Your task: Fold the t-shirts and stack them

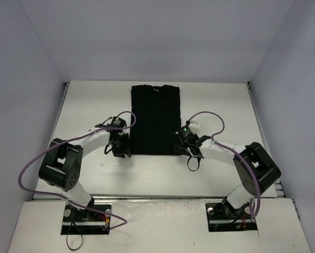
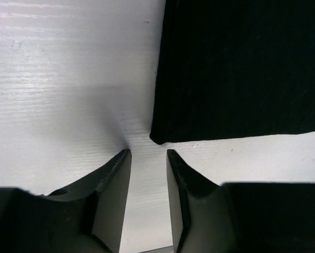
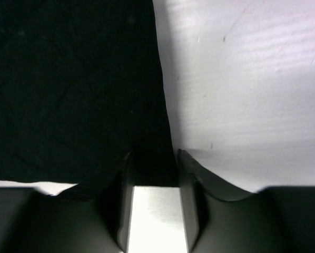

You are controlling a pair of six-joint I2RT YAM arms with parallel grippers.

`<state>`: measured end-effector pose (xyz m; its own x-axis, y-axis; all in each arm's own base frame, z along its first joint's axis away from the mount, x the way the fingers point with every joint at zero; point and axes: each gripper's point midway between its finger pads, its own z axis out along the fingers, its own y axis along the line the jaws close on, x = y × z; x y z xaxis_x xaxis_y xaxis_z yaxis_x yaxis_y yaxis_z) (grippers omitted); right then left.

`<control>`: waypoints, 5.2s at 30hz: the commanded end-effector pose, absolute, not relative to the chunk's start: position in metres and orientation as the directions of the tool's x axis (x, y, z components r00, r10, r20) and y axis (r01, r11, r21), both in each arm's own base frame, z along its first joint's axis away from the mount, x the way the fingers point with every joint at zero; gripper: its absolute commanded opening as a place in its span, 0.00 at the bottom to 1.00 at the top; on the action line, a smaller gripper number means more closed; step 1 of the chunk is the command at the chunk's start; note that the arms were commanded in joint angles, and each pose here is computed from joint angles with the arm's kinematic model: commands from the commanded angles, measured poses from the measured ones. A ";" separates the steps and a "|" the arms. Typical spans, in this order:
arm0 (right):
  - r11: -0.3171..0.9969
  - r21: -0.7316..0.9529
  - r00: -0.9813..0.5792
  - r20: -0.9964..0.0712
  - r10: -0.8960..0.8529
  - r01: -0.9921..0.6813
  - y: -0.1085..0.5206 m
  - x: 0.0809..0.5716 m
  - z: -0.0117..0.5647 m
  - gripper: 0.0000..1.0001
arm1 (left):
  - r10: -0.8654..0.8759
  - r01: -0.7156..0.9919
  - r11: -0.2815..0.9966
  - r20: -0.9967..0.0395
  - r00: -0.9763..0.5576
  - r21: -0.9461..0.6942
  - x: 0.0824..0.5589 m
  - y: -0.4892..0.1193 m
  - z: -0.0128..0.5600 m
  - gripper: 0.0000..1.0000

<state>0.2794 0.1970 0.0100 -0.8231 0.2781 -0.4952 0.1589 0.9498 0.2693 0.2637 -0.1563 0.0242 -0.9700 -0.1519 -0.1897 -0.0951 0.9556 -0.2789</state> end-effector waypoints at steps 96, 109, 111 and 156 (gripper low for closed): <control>0.987 0.160 -0.816 -0.572 0.089 -0.004 0.187 0.409 0.201 0.00 | -0.238 -0.033 0.913 -0.466 -0.852 -0.406 0.398 -0.146 0.233 0.00; 0.986 0.168 -0.822 -0.561 0.096 0.000 0.183 0.429 0.192 0.00 | -0.255 -0.060 0.910 -0.440 -0.861 -0.410 0.406 -0.148 0.222 0.00; 0.984 0.180 -0.811 -0.577 0.098 -0.009 0.185 0.421 0.204 0.00 | -0.258 -0.054 0.910 -0.461 -0.849 -0.410 0.398 -0.145 0.232 0.00; 0.985 0.169 -0.842 -0.535 0.069 -0.026 0.191 0.385 0.189 0.00 | -0.237 -0.031 0.914 -0.471 -0.850 -0.404 0.388 -0.137 0.225 0.00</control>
